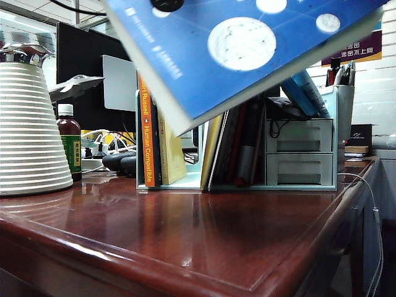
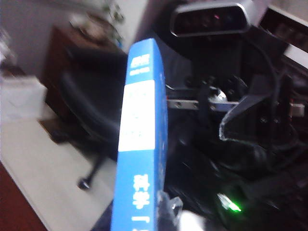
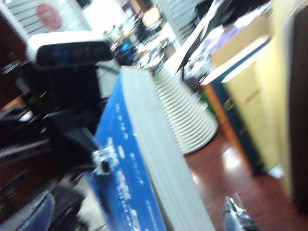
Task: Pick up the blue book and put it on the bookshelf.
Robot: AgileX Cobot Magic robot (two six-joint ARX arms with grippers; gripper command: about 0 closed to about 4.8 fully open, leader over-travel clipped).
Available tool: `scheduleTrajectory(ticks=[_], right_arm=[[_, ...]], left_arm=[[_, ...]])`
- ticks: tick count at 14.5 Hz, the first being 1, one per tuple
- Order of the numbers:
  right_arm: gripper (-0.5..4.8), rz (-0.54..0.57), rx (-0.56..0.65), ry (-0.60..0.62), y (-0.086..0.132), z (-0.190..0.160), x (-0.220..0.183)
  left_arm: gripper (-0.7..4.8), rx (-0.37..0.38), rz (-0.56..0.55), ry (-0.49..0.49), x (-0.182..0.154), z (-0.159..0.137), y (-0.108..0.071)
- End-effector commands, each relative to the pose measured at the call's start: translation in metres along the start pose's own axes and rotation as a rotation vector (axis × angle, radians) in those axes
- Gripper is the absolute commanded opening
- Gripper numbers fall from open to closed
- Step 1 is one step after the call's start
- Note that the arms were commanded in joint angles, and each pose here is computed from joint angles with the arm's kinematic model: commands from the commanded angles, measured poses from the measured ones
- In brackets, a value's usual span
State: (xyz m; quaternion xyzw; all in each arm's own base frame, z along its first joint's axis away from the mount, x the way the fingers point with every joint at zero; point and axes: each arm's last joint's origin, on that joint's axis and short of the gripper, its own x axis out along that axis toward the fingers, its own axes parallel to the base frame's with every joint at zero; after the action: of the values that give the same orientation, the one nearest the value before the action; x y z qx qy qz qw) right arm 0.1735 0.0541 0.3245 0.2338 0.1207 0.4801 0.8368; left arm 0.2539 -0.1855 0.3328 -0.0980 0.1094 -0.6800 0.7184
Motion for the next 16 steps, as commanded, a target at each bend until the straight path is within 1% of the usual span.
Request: scheduleTrajectory(ticks=[1,2,4,5,6,7,8,9,10,11,13,14,15,16], right_arm=[[4.79,-0.041,-0.063,-0.100,0.005,0.009,-0.002],[4.79,-0.072,-0.078,-0.138,0.006,0.012,-0.004],[4.79,-0.142,-0.108,-0.207,0.008,0.016,-0.011],[4.79,-0.189,-0.121,-0.253,0.010,0.019,-0.017],[4.79,-0.222,-0.135,-0.292,0.012,0.021,-0.023],[4.79,-0.226,-0.148,-0.309,0.016,0.022,-0.026],[4.23,-0.221,-0.156,-0.315,0.019,0.022,-0.028],[1.81,-0.215,-0.164,-0.319,0.021,0.022,-0.030],[0.50,-0.213,-0.176,-0.322,0.022,0.023,-0.030],[-0.03,-0.209,-0.218,-0.320,0.025,0.022,-0.031],[-0.03,-0.207,-0.225,-0.320,0.026,0.022,-0.031],[-0.03,-0.202,-0.226,-0.318,0.026,0.022,-0.031],[-0.03,-0.164,-0.227,-0.288,0.027,0.021,-0.031],[-0.03,-0.164,-0.226,-0.287,0.027,0.021,-0.030]], left_arm=[[-0.06,0.209,0.070,-0.211,-0.010,0.033,-0.007],[-0.06,0.234,0.114,-0.290,-0.017,0.042,-0.008],[-0.06,0.281,0.245,-0.496,-0.033,0.059,-0.007],[-0.06,0.313,0.342,-0.616,-0.043,0.067,-0.008],[-0.06,0.327,0.422,-0.705,-0.048,0.071,-0.008],[-0.06,0.314,0.522,-0.776,-0.052,0.073,-0.006],[-0.06,0.328,0.621,-0.816,-0.056,0.074,-0.003],[-0.06,0.357,0.712,-0.819,-0.056,0.074,-0.001],[-0.06,0.365,0.745,-0.812,-0.056,0.073,-0.001],[-0.06,0.371,0.804,-0.810,-0.054,0.072,0.000],[-0.06,0.382,0.883,-0.821,-0.049,0.070,0.000],[-0.06,0.383,0.934,-0.824,-0.047,0.068,0.002],[-0.06,0.359,1.016,-0.825,-0.030,0.053,0.022],[-0.06,0.366,1.032,-0.825,-0.025,0.048,0.028]])
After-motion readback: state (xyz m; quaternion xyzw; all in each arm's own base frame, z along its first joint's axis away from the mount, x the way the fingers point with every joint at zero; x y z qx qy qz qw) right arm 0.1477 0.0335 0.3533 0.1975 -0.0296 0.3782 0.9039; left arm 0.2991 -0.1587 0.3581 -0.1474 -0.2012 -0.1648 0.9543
